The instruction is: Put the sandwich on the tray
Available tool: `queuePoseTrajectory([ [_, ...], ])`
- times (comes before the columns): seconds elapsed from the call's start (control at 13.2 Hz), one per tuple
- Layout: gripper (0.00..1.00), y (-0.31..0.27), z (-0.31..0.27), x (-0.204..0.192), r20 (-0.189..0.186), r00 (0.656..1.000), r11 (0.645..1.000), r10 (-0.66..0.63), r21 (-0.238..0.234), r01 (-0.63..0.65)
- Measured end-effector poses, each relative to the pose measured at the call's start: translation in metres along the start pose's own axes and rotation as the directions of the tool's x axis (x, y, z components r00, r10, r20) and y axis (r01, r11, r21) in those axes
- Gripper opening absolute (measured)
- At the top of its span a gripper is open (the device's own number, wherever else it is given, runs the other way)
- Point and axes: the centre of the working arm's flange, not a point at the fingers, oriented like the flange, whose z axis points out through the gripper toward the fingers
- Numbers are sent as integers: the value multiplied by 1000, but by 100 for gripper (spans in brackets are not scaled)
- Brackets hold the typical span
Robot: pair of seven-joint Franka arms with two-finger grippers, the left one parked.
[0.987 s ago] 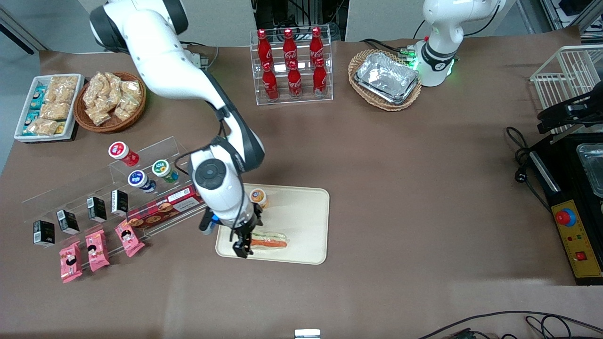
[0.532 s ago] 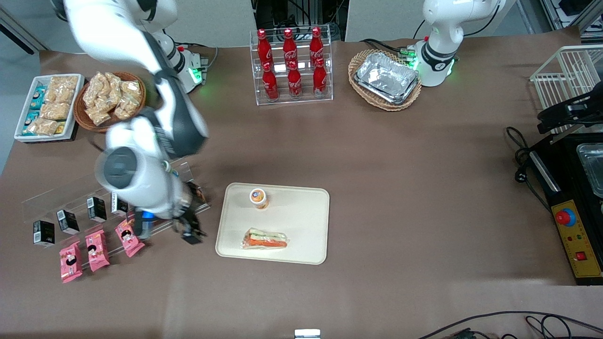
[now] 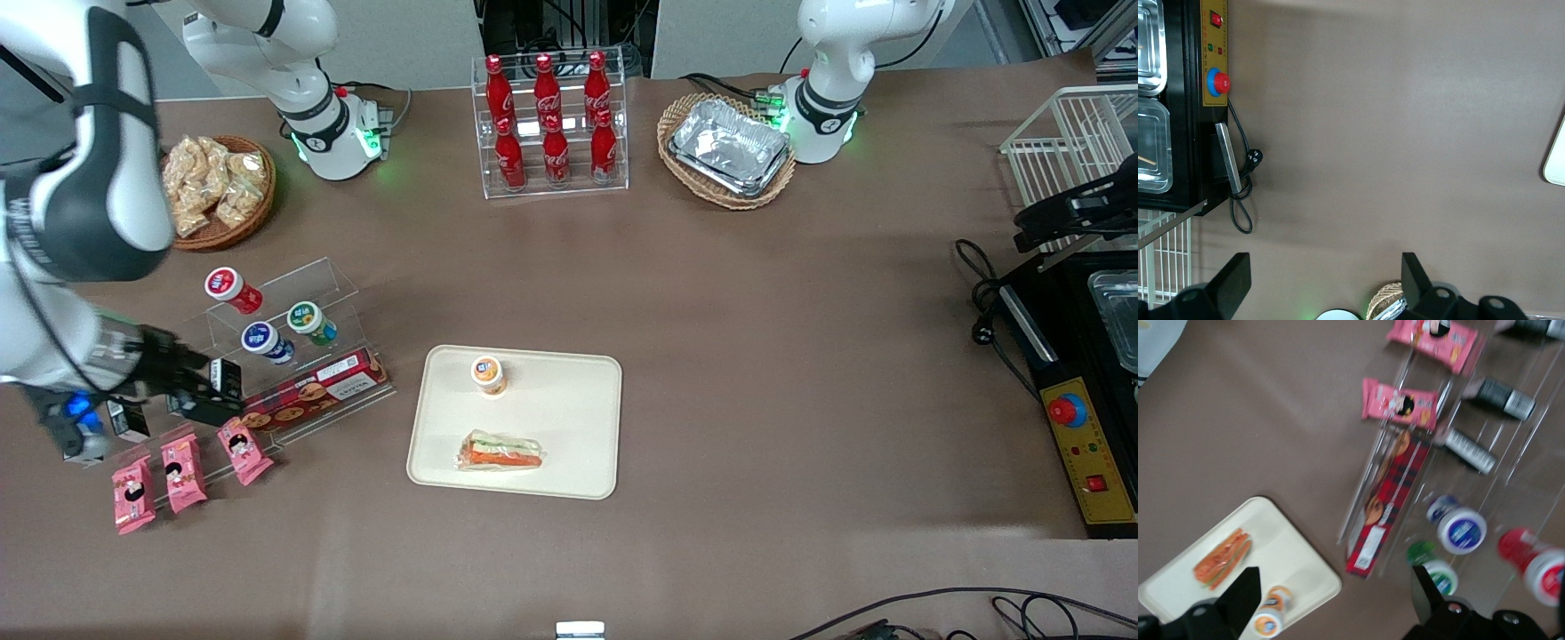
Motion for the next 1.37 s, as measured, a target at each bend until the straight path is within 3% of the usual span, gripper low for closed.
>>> queuePoseTrajectory([
  [0.15,100,36,-13,24,-18,988,988,-155,-23,155],
  [0.38,100,94,-38,53,-45,939,939,-340,-74,336],
  [0.68,100,116,-86,34,-72,911,913,-406,-58,403],
  [0.76,100,115,-94,25,-75,887,890,-456,-64,452],
  [0.99,100,116,-102,14,-56,819,820,-571,-82,566],
  [1.37,100,127,-120,-1,-41,805,805,-592,-79,588],
])
